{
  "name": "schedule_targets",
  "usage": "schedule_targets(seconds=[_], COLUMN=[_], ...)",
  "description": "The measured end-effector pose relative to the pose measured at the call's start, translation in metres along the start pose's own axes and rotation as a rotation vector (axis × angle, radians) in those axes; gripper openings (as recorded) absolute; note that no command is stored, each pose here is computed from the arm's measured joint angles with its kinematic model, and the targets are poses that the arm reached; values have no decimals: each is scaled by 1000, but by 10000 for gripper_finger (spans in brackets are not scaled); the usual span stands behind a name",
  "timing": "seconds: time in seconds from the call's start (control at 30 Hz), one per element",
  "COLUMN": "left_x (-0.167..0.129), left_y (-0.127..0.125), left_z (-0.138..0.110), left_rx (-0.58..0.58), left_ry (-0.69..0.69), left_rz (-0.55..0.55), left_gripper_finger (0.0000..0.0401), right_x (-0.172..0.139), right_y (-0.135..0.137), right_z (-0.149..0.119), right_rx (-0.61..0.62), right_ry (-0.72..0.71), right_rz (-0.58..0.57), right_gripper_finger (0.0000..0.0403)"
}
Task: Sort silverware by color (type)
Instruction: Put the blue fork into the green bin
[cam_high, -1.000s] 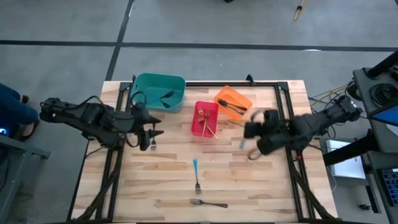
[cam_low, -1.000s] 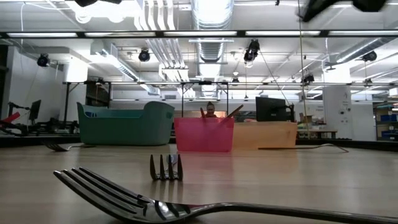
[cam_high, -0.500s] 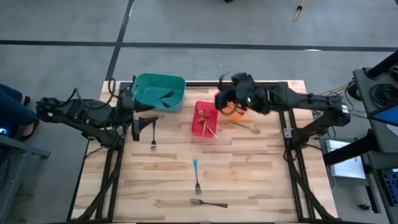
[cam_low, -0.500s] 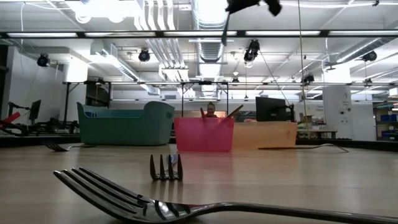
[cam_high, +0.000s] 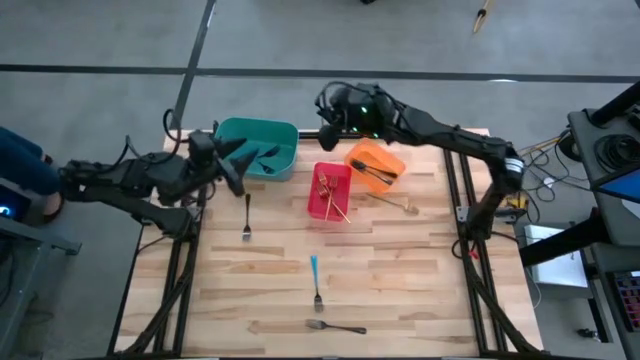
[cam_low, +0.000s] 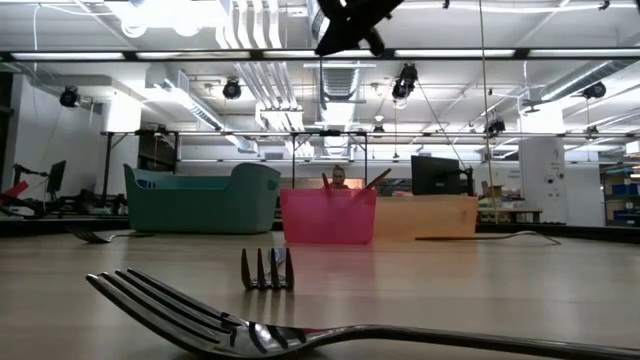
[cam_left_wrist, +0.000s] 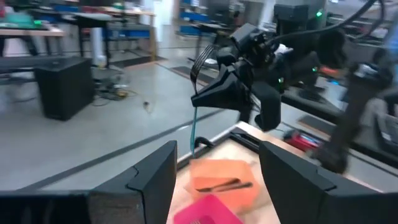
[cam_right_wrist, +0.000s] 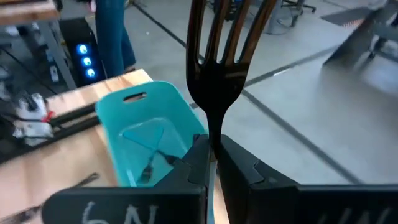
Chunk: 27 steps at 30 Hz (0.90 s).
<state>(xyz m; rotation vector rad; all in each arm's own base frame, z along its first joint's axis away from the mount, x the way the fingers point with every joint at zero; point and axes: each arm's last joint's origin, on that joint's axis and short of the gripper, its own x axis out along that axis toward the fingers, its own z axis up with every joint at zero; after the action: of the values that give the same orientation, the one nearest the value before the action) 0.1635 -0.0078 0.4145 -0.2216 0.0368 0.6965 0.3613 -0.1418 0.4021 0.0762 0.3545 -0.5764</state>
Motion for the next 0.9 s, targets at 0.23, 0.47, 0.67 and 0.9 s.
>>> schedule_targets(seconds=[0.23, 0.47, 0.67, 0.9], left_x=[34, 57, 50, 21], left_y=[7, 16, 26, 45], left_z=[3, 0, 5, 15], left_rx=[-40, -33, -44, -46], left_ry=[-29, -7, -19, -47], left_rz=[99, 155, 176, 187], left_gripper_finger=[207, 207, 207, 207], right_x=[36, 62, 73, 69], right_y=[-15, -33, -37, -36], right_z=[23, 39, 41, 45], right_rx=[-114, -120, -115, 3], right_ry=[-42, -55, 12, -4], right_rz=[18, 67, 81, 99], right_gripper_finger=[12, 12, 12, 12])
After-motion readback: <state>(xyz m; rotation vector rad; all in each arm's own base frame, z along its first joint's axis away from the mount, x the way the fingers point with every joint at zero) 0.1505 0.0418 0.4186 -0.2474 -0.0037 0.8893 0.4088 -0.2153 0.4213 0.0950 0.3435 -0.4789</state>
